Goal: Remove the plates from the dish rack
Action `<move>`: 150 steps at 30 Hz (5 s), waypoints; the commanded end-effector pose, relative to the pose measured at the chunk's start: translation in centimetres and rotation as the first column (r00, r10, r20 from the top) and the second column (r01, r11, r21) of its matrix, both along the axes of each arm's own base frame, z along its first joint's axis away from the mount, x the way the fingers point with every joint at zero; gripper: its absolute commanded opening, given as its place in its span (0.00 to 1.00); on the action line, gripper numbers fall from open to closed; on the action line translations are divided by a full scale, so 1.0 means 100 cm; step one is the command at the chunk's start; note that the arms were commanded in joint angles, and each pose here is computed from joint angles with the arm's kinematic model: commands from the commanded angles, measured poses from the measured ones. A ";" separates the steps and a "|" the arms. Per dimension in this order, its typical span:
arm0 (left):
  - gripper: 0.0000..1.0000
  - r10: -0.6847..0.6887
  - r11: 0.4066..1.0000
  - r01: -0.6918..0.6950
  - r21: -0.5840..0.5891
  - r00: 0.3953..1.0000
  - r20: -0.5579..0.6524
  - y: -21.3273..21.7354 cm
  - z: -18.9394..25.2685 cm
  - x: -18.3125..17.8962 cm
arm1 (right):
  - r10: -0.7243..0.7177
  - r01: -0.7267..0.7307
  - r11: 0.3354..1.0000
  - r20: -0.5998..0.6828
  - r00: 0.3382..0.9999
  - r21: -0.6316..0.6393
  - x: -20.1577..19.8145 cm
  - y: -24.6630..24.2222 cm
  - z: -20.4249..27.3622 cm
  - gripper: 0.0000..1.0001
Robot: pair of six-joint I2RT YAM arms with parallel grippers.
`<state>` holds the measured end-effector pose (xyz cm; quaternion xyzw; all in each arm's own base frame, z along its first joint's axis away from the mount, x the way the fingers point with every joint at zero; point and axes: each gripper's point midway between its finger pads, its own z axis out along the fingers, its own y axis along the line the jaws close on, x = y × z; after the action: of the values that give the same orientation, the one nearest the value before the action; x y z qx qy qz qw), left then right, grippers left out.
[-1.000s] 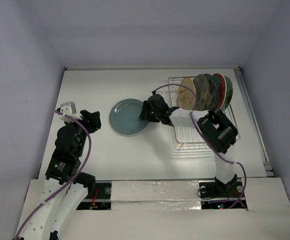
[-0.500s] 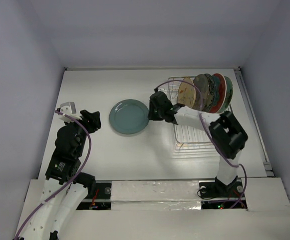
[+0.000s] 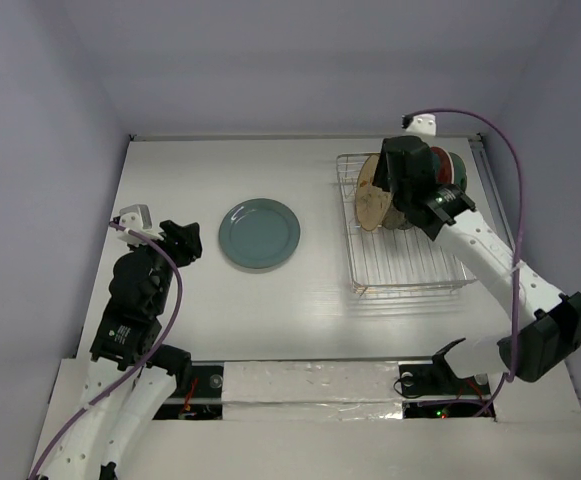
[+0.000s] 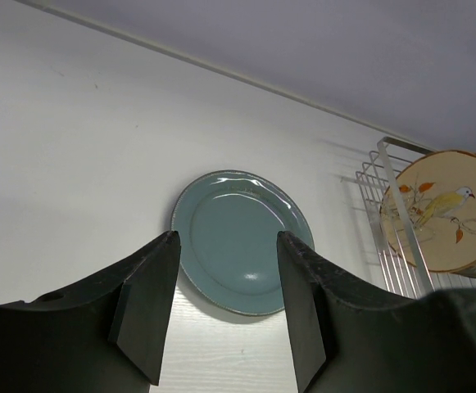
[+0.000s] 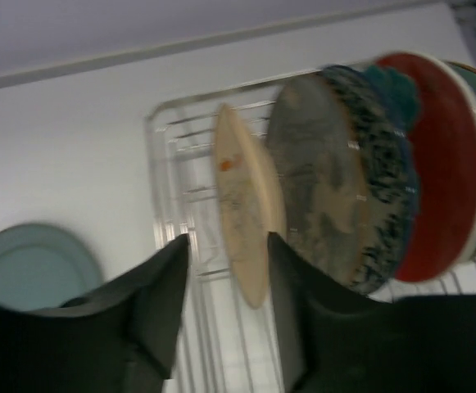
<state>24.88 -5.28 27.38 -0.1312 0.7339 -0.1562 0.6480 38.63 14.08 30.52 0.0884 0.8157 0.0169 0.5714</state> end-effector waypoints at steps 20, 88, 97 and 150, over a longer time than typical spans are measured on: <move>0.47 -0.008 1.000 0.008 -0.008 0.999 0.033 -0.002 0.007 -0.001 | -0.180 0.078 0.928 -0.254 0.950 -0.365 0.055 -0.054 -0.070 0.08; 0.47 -0.008 1.000 0.008 -0.010 0.999 0.032 -0.002 0.006 0.000 | 0.525 -0.314 0.710 -0.177 0.833 0.630 0.001 0.240 -0.199 0.51; 0.47 -0.008 1.000 0.008 -0.013 0.999 0.039 -0.002 0.008 0.000 | 0.499 -0.324 0.814 -0.295 0.815 0.483 -0.005 0.222 -0.216 0.75; 0.47 -0.008 1.000 0.008 -0.016 0.998 0.055 -0.001 0.012 -0.004 | -0.173 0.140 0.972 -0.174 0.969 -0.187 0.060 -0.117 -0.033 0.00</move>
<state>24.39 -5.12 28.09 -0.1320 0.7234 -0.1616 0.6582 43.52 3.43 19.96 0.0710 0.9008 -0.1075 0.4147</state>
